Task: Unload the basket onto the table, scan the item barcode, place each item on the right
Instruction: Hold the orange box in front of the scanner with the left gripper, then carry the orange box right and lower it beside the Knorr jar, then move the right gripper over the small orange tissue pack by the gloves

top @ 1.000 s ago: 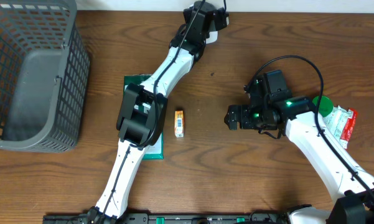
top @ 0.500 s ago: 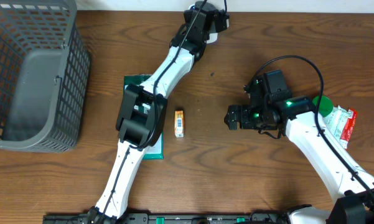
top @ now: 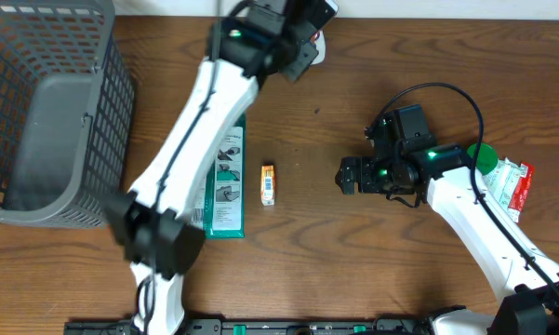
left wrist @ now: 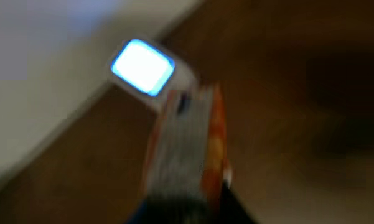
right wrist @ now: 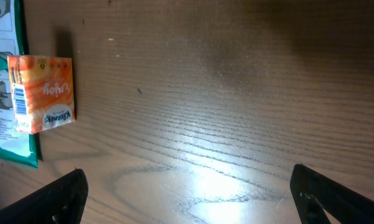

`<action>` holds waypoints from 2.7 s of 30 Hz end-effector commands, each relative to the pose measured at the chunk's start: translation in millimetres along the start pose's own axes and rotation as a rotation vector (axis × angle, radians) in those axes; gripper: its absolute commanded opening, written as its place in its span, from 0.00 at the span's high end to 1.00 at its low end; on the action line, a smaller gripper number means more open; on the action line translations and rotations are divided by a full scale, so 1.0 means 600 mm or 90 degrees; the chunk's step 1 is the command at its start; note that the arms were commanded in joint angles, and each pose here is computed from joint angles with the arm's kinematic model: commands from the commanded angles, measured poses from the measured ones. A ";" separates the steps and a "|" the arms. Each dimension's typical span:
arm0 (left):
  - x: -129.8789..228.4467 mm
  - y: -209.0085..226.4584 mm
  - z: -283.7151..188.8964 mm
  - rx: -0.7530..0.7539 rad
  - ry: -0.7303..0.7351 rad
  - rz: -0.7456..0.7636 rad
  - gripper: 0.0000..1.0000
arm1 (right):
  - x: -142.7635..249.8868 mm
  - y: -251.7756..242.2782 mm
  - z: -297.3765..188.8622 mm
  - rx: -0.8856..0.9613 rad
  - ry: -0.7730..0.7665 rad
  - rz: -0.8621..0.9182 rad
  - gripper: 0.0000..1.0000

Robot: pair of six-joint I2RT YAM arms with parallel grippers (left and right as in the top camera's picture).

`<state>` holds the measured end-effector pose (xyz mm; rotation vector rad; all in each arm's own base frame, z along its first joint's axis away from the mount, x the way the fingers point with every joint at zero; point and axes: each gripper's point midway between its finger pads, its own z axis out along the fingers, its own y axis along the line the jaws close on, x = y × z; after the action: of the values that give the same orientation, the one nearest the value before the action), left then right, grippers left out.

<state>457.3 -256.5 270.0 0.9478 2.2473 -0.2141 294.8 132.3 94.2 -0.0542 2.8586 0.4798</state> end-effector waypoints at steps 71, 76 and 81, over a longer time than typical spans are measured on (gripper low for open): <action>0.068 -0.158 0.040 0.104 0.107 -0.221 0.21 | 0.005 -0.127 -0.297 -0.089 -0.298 0.204 0.09; 0.162 -0.039 -0.035 -0.039 0.213 -0.276 0.21 | -0.001 -0.077 -0.250 -0.083 -0.230 0.163 0.12; 0.237 0.032 -0.077 -0.103 0.296 -0.334 0.21 | -0.006 0.002 -0.187 -0.091 -0.160 0.090 0.14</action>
<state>370.3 -175.4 207.5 0.3873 2.8702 -0.1593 270.5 78.2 210.2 0.1734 2.5306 0.7018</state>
